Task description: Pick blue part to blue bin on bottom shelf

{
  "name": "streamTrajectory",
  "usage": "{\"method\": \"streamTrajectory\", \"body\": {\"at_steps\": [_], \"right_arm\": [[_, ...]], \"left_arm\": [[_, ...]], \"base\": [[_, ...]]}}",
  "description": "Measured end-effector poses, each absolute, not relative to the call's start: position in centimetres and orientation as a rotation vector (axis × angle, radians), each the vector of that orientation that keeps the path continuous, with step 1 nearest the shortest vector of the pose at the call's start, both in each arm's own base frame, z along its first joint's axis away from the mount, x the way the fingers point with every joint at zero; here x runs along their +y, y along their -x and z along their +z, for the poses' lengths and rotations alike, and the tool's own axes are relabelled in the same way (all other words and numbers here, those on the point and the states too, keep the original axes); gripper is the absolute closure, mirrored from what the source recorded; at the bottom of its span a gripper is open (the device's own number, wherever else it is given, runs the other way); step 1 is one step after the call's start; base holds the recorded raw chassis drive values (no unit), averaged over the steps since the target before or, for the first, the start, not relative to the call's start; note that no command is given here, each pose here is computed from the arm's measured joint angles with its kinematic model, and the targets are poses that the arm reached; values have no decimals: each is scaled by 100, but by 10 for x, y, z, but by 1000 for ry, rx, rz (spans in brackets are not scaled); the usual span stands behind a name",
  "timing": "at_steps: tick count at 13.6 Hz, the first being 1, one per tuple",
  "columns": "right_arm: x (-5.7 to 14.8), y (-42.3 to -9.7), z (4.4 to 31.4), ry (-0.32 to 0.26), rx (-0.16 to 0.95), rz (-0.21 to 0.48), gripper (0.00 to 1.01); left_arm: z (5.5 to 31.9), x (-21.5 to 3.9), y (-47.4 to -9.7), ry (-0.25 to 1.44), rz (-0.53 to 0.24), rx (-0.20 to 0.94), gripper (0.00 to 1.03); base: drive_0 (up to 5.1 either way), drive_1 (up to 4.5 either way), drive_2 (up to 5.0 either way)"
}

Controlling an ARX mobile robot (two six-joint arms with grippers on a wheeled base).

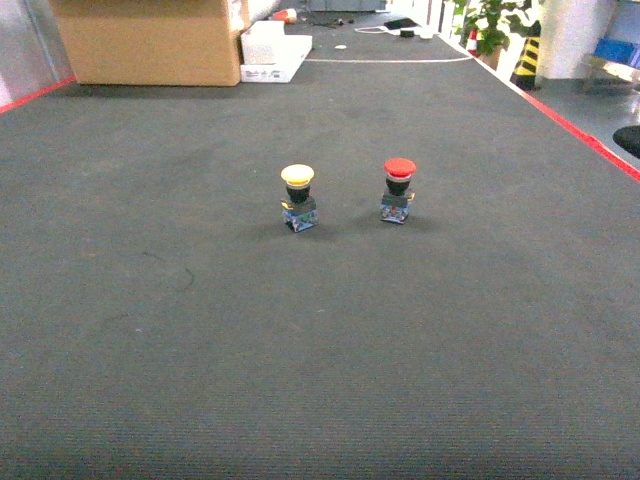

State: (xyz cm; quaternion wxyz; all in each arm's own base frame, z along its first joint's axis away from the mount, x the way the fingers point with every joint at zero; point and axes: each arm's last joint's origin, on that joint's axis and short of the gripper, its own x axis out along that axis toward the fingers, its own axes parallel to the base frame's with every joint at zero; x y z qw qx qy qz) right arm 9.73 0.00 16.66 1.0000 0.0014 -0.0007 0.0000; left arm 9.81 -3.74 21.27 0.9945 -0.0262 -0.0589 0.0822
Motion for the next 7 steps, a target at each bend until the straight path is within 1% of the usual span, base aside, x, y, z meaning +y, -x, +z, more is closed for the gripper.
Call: {"method": "streamTrajectory", "body": {"at_steps": [6, 7], "right_arm": [[0, -97, 167, -2, -1, 0, 3], [0, -97, 167, -2, -1, 0, 3]], "left_arm": [[213, -37, -98, 53, 165, -118, 60], [213, -37, -98, 53, 165, -118, 60]], "base": [[0, 0, 0], [-4, -360, 352]]}}
